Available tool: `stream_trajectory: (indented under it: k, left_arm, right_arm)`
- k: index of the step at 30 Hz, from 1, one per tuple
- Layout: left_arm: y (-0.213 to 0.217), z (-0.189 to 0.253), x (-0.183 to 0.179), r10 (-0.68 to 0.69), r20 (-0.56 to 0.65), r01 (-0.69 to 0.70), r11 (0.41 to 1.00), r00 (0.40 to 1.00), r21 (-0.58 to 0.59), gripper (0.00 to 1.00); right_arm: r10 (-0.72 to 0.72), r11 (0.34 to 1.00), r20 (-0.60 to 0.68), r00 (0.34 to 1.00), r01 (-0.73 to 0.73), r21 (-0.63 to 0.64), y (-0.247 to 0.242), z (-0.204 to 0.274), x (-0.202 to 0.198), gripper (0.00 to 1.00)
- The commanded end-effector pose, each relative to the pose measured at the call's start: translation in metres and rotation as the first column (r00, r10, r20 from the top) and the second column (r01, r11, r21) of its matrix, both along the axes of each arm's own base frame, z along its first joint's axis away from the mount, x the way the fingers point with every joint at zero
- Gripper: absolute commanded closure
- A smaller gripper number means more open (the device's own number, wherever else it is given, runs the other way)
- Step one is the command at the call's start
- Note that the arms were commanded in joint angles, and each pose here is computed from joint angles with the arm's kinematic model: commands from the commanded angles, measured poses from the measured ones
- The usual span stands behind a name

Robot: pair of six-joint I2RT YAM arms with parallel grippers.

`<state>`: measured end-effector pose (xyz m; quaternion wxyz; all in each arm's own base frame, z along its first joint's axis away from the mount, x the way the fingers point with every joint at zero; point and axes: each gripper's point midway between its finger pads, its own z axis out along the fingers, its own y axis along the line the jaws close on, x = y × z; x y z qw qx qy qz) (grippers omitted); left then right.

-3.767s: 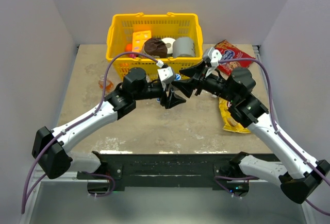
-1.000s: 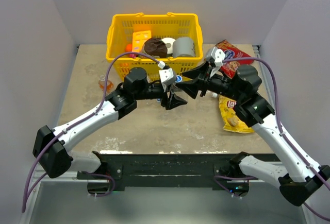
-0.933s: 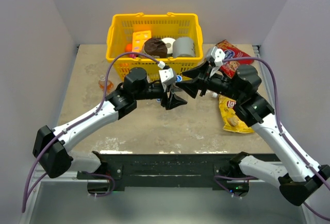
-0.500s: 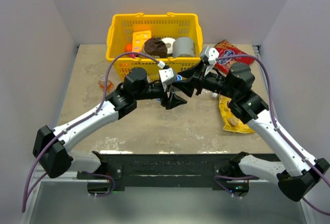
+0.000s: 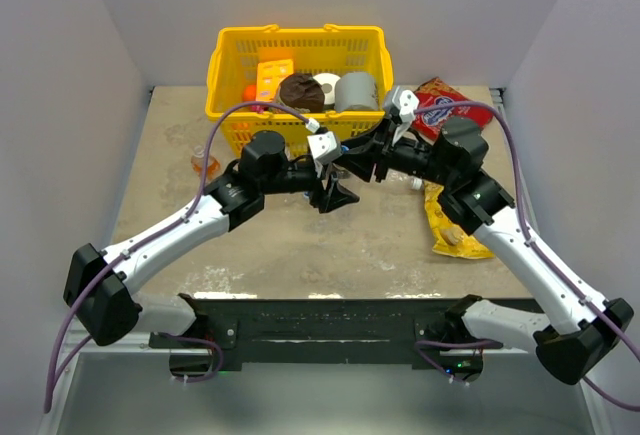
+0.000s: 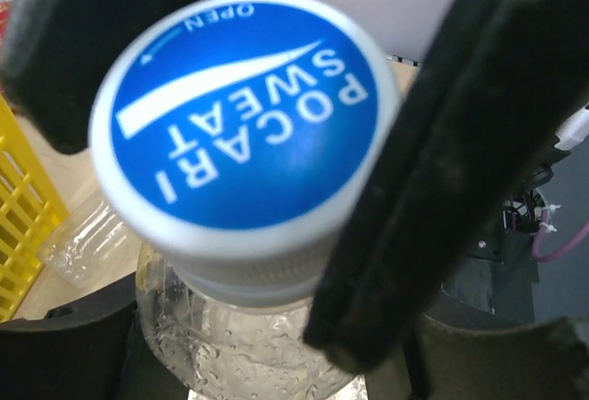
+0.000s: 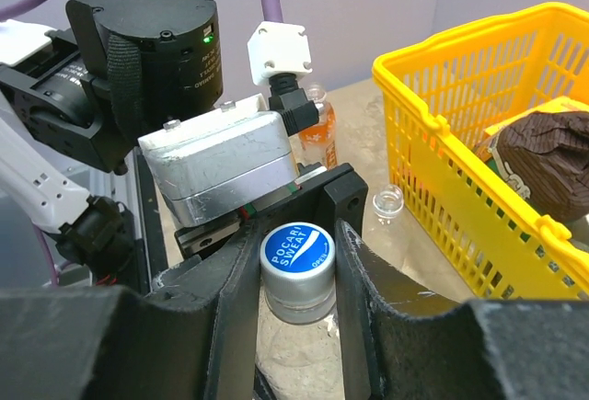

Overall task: Unscrew the bottle caps
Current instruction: Unscrew the bottle cap from the plastic bottle.

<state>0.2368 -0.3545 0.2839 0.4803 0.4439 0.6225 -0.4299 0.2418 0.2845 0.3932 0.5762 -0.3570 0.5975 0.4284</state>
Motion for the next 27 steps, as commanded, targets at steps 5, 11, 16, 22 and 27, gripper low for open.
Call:
stream_trajectory:
  k: [5,11,16,22,27]
  left_arm:
    - [-0.004,0.023,-0.009,-0.06,0.062,0.064,0.997,0.996,-0.049,0.76]
    - [-0.005,0.037,-0.057,-0.324,0.096,0.332,0.939,0.941,-0.092,0.76]
    - [0.0,0.043,-0.095,-0.537,0.091,0.544,0.83,0.839,-0.124,0.75]
    - [0.0,0.044,-0.095,-0.533,0.093,0.541,0.832,0.841,-0.126,0.76]
    - [-0.001,0.042,-0.091,-0.515,0.089,0.523,0.844,0.853,-0.122,0.76]
  right_arm:
    - [0.22,0.975,-0.028,0.975,-0.221,-0.028,0.014,-0.004,-0.034,0.93]
    - [0.404,0.913,-0.049,0.913,-0.406,-0.039,0.011,-0.003,-0.058,0.95]
    - [0.534,0.844,-0.053,0.844,-0.536,-0.026,0.004,0.002,-0.076,0.94]
    - [0.546,0.836,-0.044,0.837,-0.548,-0.036,0.0,0.005,-0.082,0.8]
    - [0.516,0.854,-0.048,0.855,-0.518,-0.042,0.0,0.005,-0.078,0.64]
